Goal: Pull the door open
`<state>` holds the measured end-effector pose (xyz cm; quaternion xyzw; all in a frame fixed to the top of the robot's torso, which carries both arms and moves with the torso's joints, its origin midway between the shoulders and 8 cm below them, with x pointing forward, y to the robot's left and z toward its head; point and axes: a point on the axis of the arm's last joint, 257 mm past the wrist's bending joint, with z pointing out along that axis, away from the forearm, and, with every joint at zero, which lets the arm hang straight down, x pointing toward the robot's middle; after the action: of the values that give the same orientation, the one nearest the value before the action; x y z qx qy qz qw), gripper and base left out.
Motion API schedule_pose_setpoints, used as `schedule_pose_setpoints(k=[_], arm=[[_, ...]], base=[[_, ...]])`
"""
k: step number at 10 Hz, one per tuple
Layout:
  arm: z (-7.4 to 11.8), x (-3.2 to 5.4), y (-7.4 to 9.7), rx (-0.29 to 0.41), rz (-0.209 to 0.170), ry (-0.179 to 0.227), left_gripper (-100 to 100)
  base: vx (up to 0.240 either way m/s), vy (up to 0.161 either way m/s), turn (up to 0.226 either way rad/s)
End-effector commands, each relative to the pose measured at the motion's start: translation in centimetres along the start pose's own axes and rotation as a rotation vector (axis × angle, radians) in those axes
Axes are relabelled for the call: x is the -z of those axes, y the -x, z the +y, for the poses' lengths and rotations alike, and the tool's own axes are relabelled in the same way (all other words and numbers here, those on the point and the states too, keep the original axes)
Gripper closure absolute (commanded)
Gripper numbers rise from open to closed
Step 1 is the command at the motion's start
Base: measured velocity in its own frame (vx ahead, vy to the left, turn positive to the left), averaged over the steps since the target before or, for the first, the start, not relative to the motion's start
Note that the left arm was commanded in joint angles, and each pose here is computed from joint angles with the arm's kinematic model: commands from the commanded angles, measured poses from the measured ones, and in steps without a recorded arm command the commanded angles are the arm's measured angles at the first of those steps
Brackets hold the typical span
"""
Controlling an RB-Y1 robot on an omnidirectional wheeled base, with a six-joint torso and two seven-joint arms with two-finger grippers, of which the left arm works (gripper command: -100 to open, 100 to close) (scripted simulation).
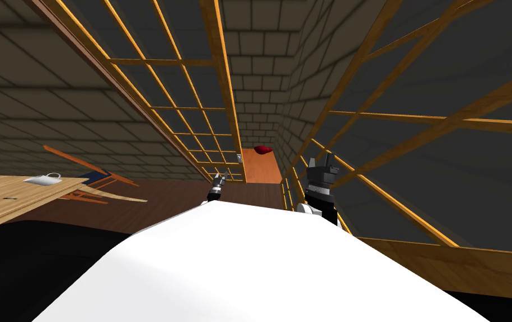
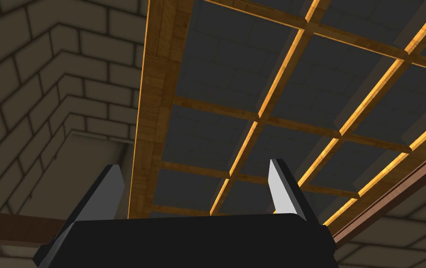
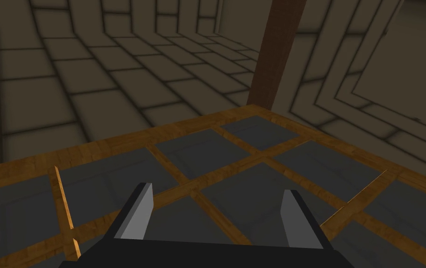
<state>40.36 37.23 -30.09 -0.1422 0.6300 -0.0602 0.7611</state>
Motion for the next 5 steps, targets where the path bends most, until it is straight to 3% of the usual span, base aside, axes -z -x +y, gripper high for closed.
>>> schedule_pose_setpoints(k=[1,5], arm=[[0.5,0.28,-0.6,-0.034,0.012,0.007,-100],[1.2,0.89,-2.3,-0.099,0.040,0.022,-100]], base=[[0.110,-0.002,-0.046],[0.098,0.001,-0.046]])
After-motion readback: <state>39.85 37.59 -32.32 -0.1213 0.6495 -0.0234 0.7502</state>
